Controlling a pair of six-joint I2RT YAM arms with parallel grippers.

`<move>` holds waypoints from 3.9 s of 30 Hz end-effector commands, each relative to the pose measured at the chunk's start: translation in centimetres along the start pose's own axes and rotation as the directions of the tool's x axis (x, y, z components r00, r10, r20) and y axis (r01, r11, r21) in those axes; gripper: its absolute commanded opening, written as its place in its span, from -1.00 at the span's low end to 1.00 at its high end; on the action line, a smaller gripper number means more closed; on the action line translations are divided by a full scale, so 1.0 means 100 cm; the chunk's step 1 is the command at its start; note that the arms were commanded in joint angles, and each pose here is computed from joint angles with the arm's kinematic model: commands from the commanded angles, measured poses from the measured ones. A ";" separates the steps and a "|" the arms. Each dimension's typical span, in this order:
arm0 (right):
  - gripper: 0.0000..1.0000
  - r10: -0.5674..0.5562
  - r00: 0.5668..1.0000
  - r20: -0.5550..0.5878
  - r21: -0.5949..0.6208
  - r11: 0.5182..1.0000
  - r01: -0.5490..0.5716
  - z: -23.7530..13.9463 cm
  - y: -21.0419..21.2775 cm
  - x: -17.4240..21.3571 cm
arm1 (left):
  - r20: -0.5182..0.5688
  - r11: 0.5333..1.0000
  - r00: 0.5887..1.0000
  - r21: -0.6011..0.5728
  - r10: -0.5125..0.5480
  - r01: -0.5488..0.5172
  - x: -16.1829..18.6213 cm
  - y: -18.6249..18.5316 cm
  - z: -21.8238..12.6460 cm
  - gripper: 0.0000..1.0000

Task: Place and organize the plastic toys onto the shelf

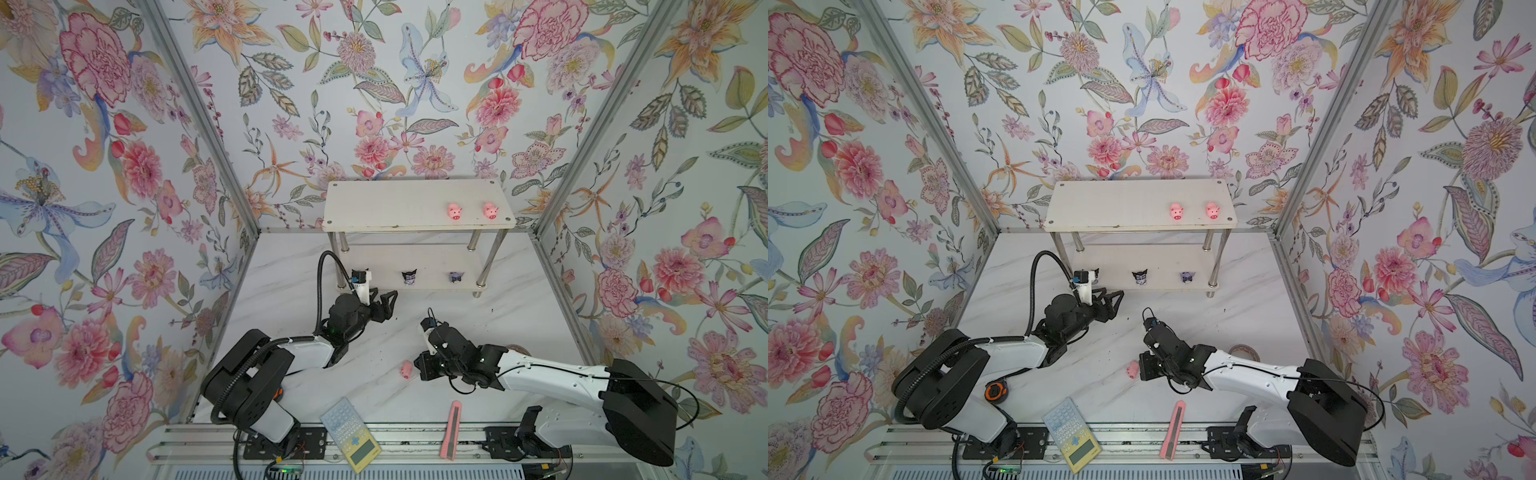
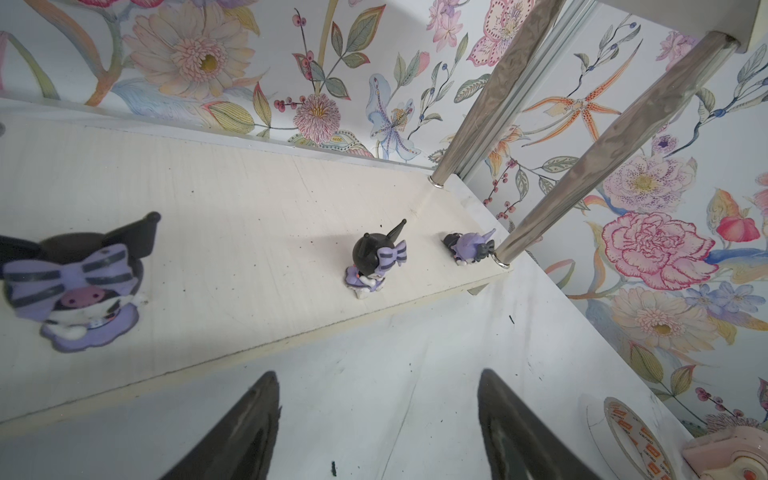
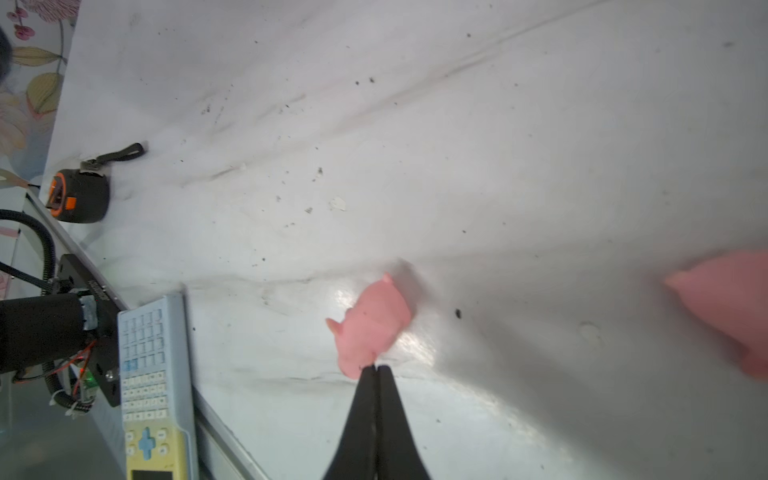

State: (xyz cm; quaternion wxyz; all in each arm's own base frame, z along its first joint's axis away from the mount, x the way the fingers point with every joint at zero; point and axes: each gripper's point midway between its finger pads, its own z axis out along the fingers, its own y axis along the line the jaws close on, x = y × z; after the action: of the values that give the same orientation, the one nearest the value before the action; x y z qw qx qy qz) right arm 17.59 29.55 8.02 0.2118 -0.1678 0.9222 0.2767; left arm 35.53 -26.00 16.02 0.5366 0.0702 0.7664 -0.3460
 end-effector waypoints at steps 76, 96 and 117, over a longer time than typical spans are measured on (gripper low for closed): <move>-0.65 -0.276 0.957 0.085 0.287 0.927 0.242 -0.109 0.018 -0.124 | 0.135 0.988 0.985 -0.118 0.111 -0.096 -0.053 -0.003 -0.054 0.54; -0.59 -0.425 0.865 0.266 0.371 0.874 0.315 -0.172 0.054 -0.316 | 0.174 0.958 0.976 -0.273 0.134 -0.083 -0.055 0.024 -0.126 0.57; -0.43 -0.355 0.893 0.276 0.367 0.898 0.244 -0.147 0.003 -0.361 | 0.148 0.929 0.981 -0.364 0.126 -0.064 -0.042 0.044 -0.155 0.59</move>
State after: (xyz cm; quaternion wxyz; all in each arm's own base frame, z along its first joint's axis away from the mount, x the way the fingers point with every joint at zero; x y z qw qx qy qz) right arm 43.11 28.63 37.60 0.4413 -0.2244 0.8617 0.1111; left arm 27.50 -12.19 21.66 0.6305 -0.0217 0.7529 -0.1873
